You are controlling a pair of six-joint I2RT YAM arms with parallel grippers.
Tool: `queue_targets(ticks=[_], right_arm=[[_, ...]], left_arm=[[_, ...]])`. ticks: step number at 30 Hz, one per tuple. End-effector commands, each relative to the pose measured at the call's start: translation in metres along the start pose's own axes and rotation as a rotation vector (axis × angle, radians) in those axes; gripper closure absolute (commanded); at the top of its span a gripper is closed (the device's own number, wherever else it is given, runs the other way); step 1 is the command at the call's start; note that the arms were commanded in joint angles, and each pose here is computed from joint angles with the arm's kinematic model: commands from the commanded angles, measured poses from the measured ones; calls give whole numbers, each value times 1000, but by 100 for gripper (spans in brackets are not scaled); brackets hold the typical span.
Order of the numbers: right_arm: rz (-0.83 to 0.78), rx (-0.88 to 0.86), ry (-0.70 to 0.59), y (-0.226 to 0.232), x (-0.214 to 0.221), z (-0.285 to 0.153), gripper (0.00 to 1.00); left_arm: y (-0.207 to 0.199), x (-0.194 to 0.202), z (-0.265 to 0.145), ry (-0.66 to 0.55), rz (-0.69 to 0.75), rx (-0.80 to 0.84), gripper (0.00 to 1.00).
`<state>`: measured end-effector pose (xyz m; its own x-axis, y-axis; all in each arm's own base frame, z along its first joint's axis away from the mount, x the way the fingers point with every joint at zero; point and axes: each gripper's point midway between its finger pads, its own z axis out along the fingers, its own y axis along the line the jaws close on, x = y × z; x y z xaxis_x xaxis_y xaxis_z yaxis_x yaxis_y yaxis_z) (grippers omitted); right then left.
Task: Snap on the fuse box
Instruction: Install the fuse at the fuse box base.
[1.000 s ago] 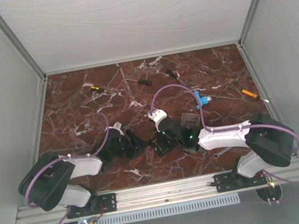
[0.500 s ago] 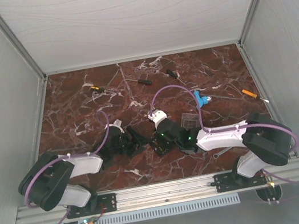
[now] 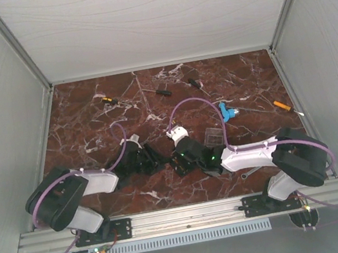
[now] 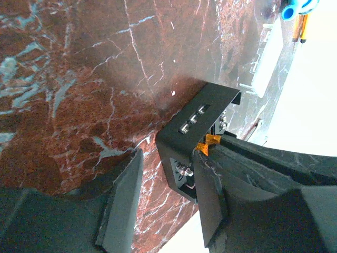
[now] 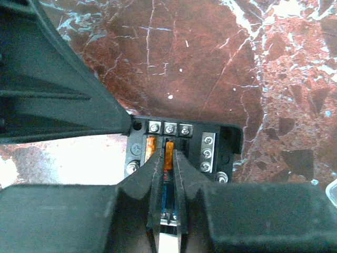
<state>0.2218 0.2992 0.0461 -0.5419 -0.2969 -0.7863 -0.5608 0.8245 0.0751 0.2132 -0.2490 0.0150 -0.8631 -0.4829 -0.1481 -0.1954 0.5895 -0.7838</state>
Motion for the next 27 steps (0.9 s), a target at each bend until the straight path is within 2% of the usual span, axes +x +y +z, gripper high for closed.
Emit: queue_targets(ticks=[1, 16, 22, 27], right_arm=[[-2, -13, -5, 7, 1, 0, 88], [2, -35, -4, 8, -22, -16, 72], [22, -50, 76, 7, -29, -25, 72], [40, -32, 171, 3, -27, -22, 78]], left_arm=[[-20, -10, 4, -18, 26, 55, 58], [-20, -9, 2, -16, 34, 51, 61], [-18, -12, 0, -29, 64, 26, 61], [-18, -15, 0, -31, 98, 4, 61]])
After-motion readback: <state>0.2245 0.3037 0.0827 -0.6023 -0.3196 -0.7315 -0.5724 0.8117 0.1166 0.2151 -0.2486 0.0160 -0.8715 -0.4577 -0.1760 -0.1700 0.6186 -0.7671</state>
